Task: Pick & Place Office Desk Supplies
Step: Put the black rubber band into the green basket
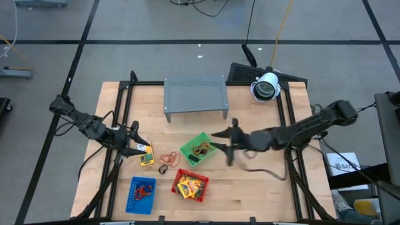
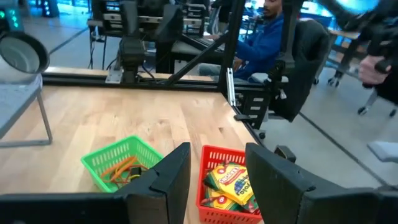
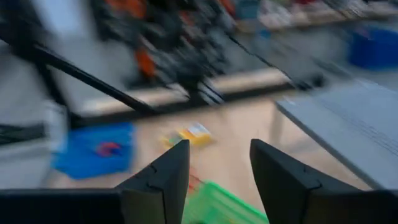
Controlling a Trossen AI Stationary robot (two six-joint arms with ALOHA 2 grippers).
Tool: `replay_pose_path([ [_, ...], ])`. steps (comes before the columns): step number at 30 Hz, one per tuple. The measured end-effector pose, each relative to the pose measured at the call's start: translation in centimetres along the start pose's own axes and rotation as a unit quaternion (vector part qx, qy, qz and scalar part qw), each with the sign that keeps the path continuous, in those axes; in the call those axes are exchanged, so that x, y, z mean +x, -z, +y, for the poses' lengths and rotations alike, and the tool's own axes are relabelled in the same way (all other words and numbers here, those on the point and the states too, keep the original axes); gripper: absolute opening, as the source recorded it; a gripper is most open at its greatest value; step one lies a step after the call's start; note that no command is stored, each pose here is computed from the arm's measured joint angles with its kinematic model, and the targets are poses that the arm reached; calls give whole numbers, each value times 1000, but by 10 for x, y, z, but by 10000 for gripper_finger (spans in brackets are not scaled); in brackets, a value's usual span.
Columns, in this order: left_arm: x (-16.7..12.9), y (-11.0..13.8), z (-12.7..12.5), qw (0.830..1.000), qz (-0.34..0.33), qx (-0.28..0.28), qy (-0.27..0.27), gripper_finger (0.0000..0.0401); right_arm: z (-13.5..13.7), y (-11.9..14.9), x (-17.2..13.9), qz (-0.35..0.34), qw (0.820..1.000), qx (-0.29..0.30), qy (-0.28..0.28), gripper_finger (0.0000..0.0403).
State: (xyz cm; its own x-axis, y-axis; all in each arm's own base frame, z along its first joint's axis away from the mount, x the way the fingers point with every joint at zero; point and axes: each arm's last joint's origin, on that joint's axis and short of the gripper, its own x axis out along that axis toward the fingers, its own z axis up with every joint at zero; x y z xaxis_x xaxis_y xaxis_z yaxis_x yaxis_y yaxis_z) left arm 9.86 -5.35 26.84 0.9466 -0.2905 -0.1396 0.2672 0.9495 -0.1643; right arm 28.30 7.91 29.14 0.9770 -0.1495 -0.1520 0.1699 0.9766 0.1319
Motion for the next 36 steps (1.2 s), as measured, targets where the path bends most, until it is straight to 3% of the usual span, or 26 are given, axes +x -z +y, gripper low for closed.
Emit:
replay_pose_path([
  [5,0,0,1,1000,-1,-17,-5,161,-29,36,-47,-101,987,30,-120,157],
  [14,4,-6,-1,999,-30,-28,1,161,-62,75,-104,-118,968,-3,-221,157],
  [23,18,-3,-3,999,-12,-19,-24,161,-88,110,-132,-147,958,3,-245,154],
  [27,25,-3,-4,999,-16,-37,-30,161,-91,102,-140,-196,950,-1,-242,149],
  [36,37,-4,-8,999,-22,-16,-23,161,-91,103,-141,-195,950,-2,-244,152],
])
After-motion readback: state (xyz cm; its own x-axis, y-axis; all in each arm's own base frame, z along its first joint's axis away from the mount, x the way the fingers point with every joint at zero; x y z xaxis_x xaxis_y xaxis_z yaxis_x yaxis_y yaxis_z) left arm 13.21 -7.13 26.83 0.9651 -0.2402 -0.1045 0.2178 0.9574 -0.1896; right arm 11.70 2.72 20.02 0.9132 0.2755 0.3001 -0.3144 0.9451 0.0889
